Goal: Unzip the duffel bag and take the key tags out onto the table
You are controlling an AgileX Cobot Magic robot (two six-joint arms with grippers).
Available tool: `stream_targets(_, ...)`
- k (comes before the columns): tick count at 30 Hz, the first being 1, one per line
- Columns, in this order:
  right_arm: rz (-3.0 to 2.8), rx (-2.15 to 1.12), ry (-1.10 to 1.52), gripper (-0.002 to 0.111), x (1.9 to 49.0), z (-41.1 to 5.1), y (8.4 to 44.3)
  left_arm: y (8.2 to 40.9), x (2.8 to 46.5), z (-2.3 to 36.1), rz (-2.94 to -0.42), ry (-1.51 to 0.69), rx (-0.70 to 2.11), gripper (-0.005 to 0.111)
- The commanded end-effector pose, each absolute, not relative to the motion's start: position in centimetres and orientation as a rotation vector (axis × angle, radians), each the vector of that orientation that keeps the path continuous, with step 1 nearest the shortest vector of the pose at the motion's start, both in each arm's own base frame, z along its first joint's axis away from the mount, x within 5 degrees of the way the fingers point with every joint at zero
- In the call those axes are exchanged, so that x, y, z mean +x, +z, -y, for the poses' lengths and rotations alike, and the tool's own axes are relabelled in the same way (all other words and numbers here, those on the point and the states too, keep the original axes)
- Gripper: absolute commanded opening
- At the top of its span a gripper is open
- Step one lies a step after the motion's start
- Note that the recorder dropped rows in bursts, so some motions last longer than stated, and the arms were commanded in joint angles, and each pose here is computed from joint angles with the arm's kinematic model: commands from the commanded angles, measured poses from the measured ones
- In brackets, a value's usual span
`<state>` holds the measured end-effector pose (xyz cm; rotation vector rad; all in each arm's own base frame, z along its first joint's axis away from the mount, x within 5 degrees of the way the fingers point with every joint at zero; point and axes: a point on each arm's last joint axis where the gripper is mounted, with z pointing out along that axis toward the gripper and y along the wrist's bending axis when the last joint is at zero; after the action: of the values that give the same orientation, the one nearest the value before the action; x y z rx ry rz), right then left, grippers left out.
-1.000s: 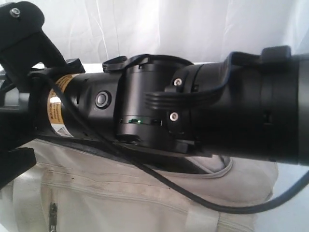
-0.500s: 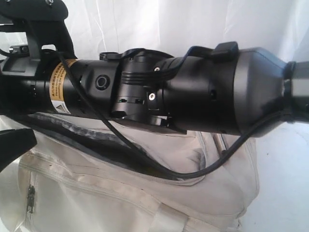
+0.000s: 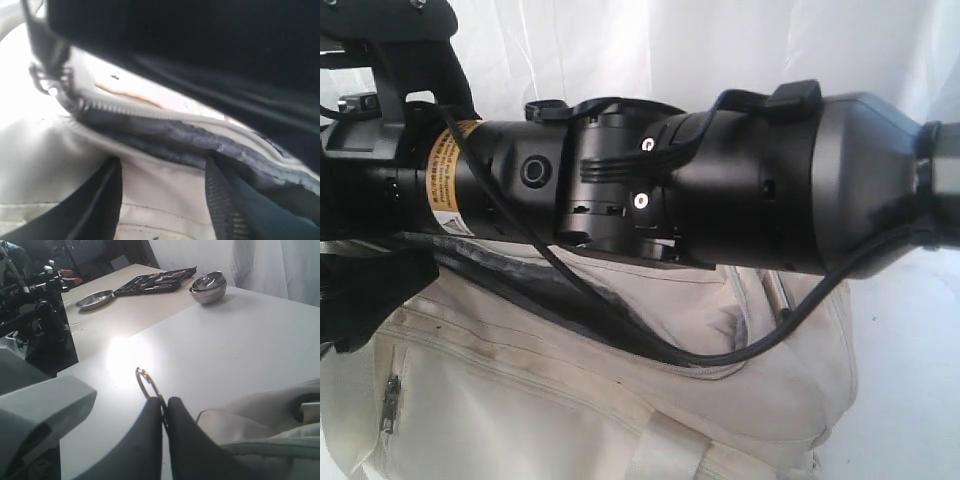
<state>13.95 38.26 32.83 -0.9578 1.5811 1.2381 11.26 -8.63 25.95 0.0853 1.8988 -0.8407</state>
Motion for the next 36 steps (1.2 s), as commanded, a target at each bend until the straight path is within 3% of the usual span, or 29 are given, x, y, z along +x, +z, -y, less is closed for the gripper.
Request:
stream_targets(1, -1.345, -0.98, 1.399, 0.0, 12.1, -36.8, 38.0, 26.1, 11.5, 8.6, -1.88, -0.867, 0.031, 0.055)
stream_targets(8, -1.398, -1.02, 1.47, 0.0, 11.3, -36.2, 38.5, 26.9, 11.8, 8.4, -1.794, -0.96, -0.109, 0.055)
stream_targets(19, -1.388, -1.066, 1.506, 0.0, 10.8, -36.2, 38.4, 25.3, 12.7, 9.0, -1.924, -1.0, -0.28, 0.052)
stream_targets(21, -1.388, -1.066, 1.506, 0.0, 10.8, -36.2, 38.4, 25.1, 12.8, 9.1, -1.937, -0.993, -0.283, 0.044)
stream_targets(25, -1.395, -1.062, 1.497, 0.0, 10.9, -36.2, 38.4, 25.0, 12.8, 9.2, -1.947, -0.969, -0.241, 0.009)
stream_targets(27, -1.412, -1.05, 1.476, 0.0, 11.1, -36.2, 38.3, 25.0, 12.8, 9.2, -1.943, -0.935, -0.169, 0.0)
stream_targets(36, -1.477, -0.929, 1.418, 0.0, 14.0, -35.4, 38.2, 23.5, 11.8, 9.4, -2.125, -0.798, 0.078, 0.0)
